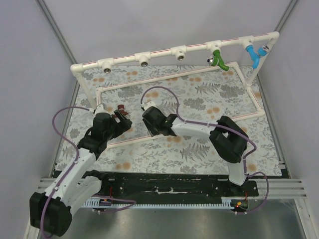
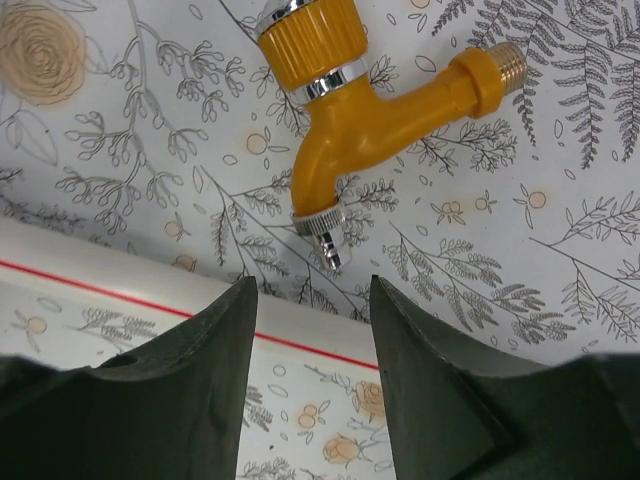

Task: Install the water faucets

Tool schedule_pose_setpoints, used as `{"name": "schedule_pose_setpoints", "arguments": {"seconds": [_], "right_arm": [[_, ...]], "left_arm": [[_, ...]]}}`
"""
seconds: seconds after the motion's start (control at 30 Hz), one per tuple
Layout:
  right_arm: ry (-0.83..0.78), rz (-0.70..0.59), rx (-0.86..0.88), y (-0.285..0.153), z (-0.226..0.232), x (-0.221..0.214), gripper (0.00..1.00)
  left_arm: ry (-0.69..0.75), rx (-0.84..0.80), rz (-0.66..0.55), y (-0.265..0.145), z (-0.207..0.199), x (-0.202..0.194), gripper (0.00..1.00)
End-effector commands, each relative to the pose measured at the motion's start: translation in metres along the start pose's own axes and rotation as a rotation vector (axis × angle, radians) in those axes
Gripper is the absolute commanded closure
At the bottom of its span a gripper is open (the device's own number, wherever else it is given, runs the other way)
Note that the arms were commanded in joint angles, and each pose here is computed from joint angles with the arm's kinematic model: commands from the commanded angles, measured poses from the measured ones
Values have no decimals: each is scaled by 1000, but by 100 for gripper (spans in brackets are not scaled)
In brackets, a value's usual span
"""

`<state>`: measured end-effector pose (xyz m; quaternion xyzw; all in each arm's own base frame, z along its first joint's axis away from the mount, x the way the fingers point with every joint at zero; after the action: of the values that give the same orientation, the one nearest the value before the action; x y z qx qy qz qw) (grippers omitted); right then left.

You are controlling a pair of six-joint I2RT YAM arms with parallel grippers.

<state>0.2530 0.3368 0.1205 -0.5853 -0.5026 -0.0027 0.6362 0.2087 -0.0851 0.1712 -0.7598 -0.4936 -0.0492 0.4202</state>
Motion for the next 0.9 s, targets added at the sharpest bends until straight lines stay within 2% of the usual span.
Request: {"name": "schedule_pose_setpoints", "arguments": {"seconds": [0.0, 0.37, 0.47, 0.63, 0.87], "right_arm": [[-9, 17, -78, 17, -2, 13, 44], [-44, 65, -62, 56, 10, 8, 45], [-36, 80, -57, 62, 11, 3, 48], [-9, 90, -53, 61, 0, -2, 64], [12, -37, 13, 18, -27, 26, 95]], "left_arm": [[73, 21, -81, -19, 7, 10, 10], [117, -10, -110, -32, 7, 14, 10], [135, -30, -106, -34, 5, 14, 10], [177, -92, -106, -37, 0, 15, 10], [292, -328, -121, -47, -26, 19, 10]]}}
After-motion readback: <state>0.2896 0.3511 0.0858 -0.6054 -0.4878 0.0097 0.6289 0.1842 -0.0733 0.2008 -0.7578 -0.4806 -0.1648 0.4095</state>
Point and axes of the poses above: each gripper's point midway between its finger pads, its own y axis out along the fingers, its own z axis along the line the jaws close on, x = y × z, the point moved 8 cm from there along -y, back along the fingers, and after that the axes turned 12 degrees about -y, right-handed, at the moved point
